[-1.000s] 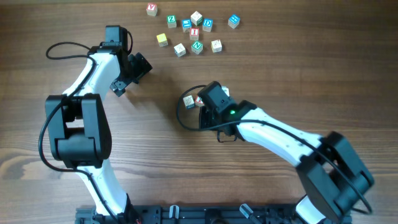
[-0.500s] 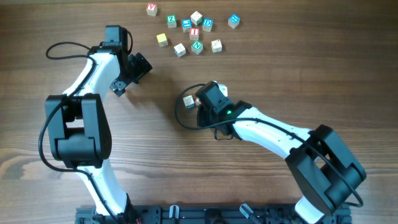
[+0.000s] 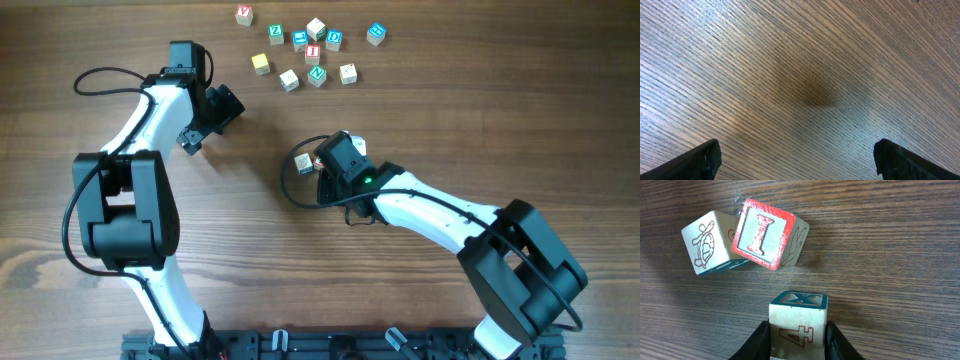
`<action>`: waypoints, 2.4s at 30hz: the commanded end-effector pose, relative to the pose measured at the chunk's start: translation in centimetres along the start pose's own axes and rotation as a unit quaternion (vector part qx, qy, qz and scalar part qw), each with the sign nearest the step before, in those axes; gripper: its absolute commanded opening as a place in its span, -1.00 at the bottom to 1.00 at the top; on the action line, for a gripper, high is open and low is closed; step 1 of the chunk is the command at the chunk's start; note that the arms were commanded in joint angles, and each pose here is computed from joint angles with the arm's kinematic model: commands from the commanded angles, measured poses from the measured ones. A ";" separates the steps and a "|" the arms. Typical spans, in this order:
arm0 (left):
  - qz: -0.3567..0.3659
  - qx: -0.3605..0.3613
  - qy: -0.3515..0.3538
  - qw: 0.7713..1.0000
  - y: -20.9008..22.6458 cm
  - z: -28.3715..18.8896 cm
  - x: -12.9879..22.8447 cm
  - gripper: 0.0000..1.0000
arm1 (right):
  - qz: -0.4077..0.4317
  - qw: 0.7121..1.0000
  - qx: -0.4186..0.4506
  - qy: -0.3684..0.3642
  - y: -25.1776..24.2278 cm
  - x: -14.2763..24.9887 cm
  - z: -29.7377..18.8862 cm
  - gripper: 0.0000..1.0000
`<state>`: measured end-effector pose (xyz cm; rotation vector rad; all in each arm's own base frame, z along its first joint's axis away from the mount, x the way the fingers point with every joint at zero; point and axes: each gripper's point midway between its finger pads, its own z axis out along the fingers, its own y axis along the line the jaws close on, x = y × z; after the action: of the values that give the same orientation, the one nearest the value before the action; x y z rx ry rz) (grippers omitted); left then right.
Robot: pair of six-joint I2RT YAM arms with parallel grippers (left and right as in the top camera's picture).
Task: Form a circle
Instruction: 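Hold block 4 beside the red I block, adjusting position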
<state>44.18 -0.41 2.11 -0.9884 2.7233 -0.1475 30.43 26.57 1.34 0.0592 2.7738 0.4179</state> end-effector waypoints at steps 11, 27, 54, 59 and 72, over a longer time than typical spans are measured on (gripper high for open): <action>0.000 -0.004 -0.005 1.000 -0.1 0.1 -0.3 1.00 | 0.008 1.000 0.017 -0.005 -1.6 -0.8 0.6 -0.37; 0.000 -0.004 -0.005 1.000 -0.1 0.1 -0.3 1.00 | -0.029 0.999 -0.009 0.011 -0.7 -0.3 0.7 -0.40; 0.000 -0.004 -0.005 1.000 -0.1 0.1 -0.3 1.00 | -0.038 0.999 -0.011 0.002 -0.5 -0.7 0.7 -0.44; 0.000 -0.004 -0.005 1.000 -0.1 0.1 -0.3 1.00 | -0.036 0.999 -0.007 0.005 -0.7 -0.6 0.7 -0.42; 0.000 -0.004 -0.005 1.000 -0.1 0.1 -0.3 1.00 | -0.018 1.000 0.006 -0.001 -1.1 -0.8 0.2 -0.42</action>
<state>44.18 -0.41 2.11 -0.9884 2.7233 -0.1475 31.39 26.30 1.62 -0.0229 2.7533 0.4425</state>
